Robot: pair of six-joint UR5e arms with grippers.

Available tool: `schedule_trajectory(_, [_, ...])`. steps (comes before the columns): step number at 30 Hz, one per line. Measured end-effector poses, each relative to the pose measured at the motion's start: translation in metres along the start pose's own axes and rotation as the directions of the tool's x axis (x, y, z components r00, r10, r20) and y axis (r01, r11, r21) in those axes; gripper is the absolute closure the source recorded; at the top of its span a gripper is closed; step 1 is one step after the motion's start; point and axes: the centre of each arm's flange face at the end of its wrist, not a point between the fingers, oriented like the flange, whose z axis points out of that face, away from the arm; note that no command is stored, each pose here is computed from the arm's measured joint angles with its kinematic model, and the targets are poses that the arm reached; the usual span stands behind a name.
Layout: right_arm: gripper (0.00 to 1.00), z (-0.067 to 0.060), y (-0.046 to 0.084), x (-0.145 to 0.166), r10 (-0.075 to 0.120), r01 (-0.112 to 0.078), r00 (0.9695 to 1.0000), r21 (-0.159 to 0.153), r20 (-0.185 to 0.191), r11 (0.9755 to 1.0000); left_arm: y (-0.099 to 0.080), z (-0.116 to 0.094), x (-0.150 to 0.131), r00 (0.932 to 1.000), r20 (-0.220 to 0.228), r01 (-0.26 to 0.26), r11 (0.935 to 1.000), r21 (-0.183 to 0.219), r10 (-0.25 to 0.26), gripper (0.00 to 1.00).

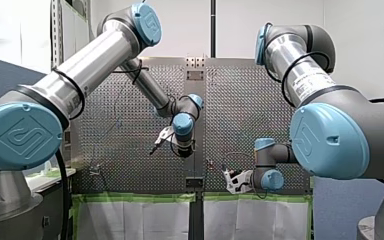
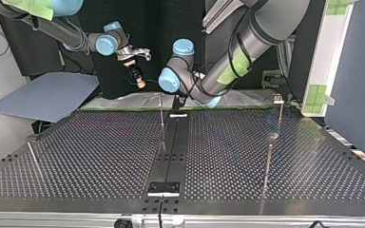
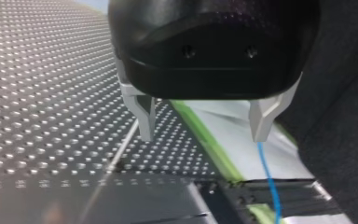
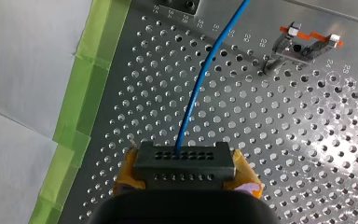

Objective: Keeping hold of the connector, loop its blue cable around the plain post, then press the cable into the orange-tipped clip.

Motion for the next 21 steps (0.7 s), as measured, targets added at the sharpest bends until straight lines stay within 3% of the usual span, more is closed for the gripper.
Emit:
schedule_trajectory(9, [1.0,0.0,-0.006,0.001,-0.007,0.007,1.0,0.01,-0.002,0.9999,0.011,0.005,-0.012,0.9993,-0.038,0.003,0.9983,0.058,-0.001,0.01])
schedule_trajectory(21, [1.0,0.0,-0.01,0.002,-0.01,0.01,1.0,0.018,-0.003,0.9998,0.009,0.024,-0.017,0.993,-0.115,-0.019,0.9979,0.063,0.026,0.01])
